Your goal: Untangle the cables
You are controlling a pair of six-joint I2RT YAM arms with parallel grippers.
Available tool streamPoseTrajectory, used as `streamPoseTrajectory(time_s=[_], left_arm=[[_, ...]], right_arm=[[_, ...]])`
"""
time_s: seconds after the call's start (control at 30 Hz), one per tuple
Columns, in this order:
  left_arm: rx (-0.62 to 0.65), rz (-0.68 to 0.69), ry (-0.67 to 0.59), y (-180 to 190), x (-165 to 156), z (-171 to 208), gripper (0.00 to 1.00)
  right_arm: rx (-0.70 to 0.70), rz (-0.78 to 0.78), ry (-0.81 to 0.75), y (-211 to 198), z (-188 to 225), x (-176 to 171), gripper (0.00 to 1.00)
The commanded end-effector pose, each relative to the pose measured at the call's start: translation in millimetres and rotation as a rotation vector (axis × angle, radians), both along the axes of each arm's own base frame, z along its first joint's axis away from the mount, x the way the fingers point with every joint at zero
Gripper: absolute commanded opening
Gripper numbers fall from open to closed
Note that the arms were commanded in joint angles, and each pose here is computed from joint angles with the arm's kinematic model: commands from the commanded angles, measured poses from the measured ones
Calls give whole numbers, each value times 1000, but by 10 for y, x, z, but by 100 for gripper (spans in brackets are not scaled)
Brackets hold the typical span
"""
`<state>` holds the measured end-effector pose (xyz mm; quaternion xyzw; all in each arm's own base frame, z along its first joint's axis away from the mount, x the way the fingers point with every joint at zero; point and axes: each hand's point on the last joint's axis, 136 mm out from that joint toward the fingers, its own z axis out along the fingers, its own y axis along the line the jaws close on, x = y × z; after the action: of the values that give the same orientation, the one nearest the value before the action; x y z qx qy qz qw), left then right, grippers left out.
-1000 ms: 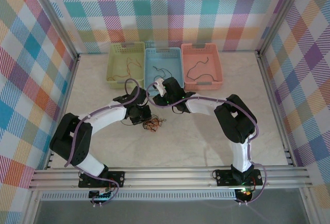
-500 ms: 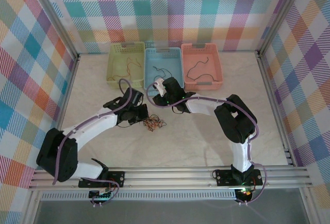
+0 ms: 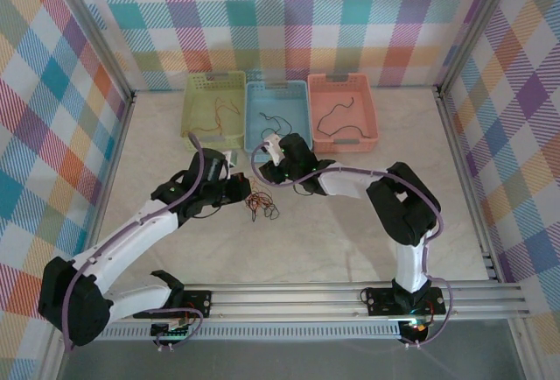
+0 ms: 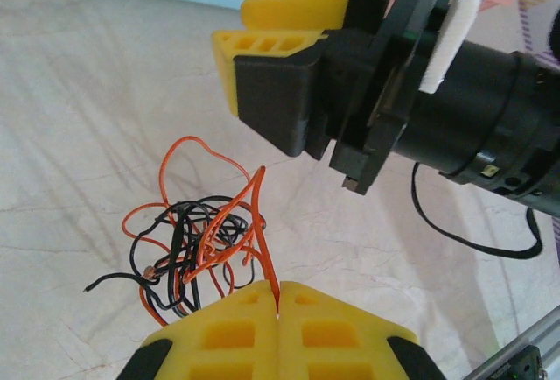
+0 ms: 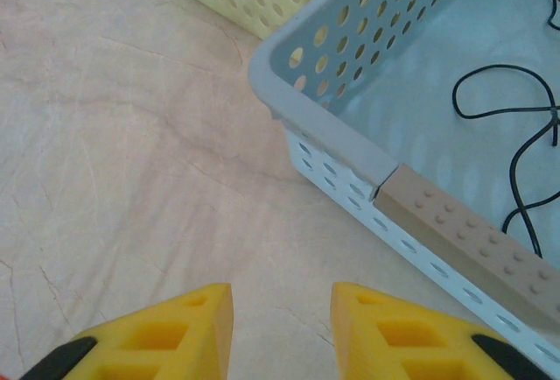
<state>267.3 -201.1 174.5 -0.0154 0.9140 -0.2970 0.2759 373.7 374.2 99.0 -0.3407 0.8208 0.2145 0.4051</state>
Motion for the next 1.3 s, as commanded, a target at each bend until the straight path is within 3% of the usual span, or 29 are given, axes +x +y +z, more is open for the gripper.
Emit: streamPoseTrajectory(time_s=[0.0,0.37,0.8,1.0,1.17,1.27], left_arm=[[-27,-56,-89,-76,-5,246,0],[-44,-106,-160,-124,-8,567,0],[-62,-198,-210,-222,-49,716,0],[-39,-198,-194,-215,-15,634,0],[-19,-177,-164,-175,16,497,0],[-20,-185,-158,-181,33,430,0]], right_arm=[[64,21,-67,30,300,0,36],[150,114,-140,80,505,-165,37],[279,338,-243,223,787,-594,39],[268,309,-283,159,830,-569,39],[165,111,-305,-51,768,-256,41],[169,84,-327,-105,795,-227,44]])
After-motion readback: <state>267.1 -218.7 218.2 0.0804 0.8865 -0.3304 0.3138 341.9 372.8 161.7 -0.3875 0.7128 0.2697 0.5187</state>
